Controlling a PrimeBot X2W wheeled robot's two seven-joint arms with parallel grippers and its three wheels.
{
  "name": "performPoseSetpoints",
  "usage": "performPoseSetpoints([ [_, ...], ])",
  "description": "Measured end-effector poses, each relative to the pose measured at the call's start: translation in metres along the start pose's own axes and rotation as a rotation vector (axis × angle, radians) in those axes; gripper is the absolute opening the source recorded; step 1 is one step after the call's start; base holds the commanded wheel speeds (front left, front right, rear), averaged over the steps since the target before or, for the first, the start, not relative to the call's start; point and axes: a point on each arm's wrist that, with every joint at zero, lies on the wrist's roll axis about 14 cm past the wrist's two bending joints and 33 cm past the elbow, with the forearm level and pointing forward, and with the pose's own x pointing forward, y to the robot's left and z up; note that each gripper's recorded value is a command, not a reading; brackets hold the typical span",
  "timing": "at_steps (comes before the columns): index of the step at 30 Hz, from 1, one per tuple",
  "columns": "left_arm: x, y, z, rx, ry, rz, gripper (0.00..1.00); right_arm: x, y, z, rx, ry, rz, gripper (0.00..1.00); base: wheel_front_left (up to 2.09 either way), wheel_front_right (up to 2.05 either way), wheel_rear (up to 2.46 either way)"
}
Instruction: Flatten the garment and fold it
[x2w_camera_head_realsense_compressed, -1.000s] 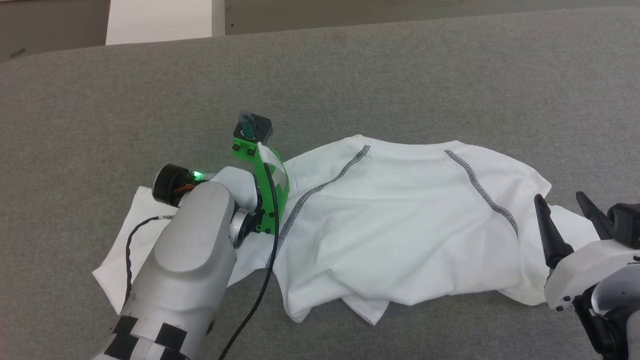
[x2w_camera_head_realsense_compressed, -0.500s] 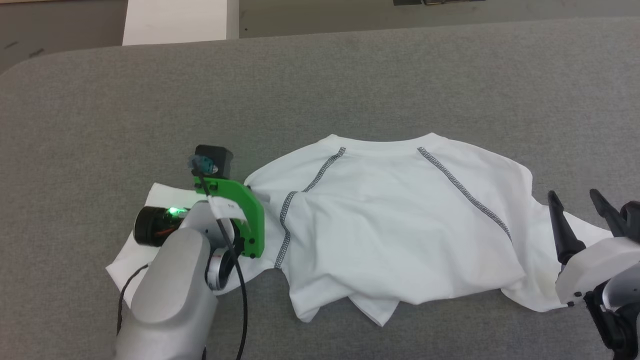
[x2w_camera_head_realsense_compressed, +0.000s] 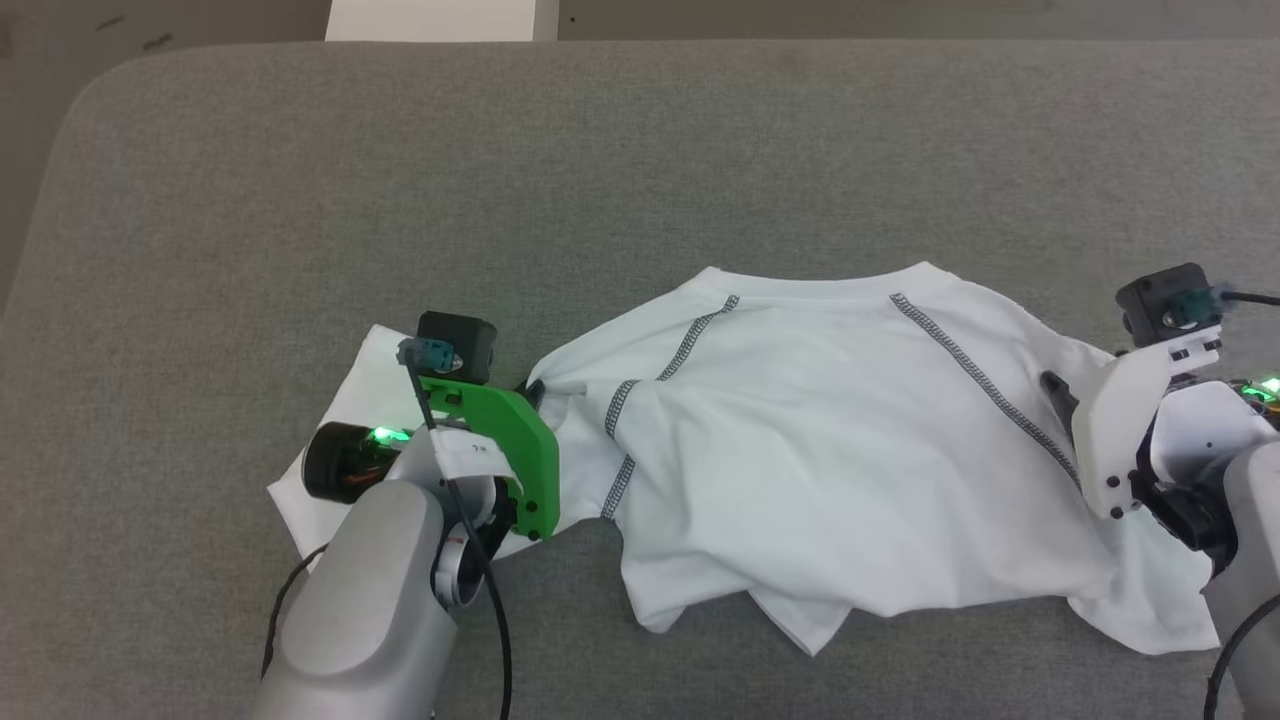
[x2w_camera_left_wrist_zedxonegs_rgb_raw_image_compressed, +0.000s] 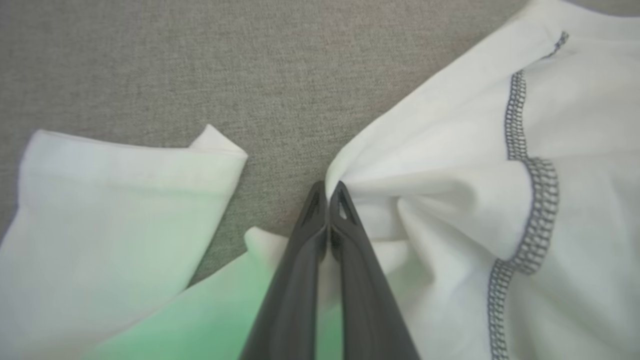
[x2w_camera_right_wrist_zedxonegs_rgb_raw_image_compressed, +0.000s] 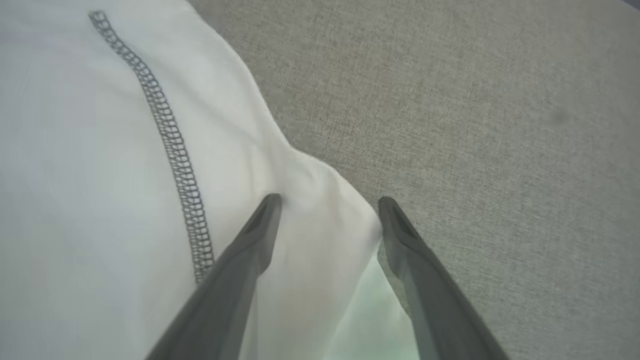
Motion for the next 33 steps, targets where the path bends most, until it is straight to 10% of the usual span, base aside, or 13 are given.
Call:
performPoseSetpoints([
  [6, 0.007, 0.003, -0.001, -0.006, 0.004, -0.005, 0.00, 0.018, 0.005, -0.009, -0.050, 0.171, 0.040, 1.00, 0.00, 0.00, 0.00],
  [8, 0.008, 0.003, -0.001, -0.006, 0.005, -0.009, 0.00, 0.020, 0.005, -0.009, -0.053, 0.206, 0.051, 0.29, 0.00, 0.00, 0.00],
  [10, 0.010, 0.002, 0.000, -0.003, 0.005, -0.016, 0.00, 0.021, 0.006, -0.008, -0.061, 0.221, 0.062, 0.00, 0.00, 0.00, 0.00],
  [19, 0.006, 0.006, 0.045, 0.104, -0.106, -0.085, 0.00, 0.010, -0.006, 0.019, -0.102, 0.100, 0.040, 0.00, 0.00, 0.00, 0.00],
  [33, -0.066, -0.019, 0.252, 0.167, -0.620, -0.206, 0.00, -0.094, -0.060, 0.187, -0.210, -0.367, -0.140, 0.00, 0.00, 0.00, 0.00],
])
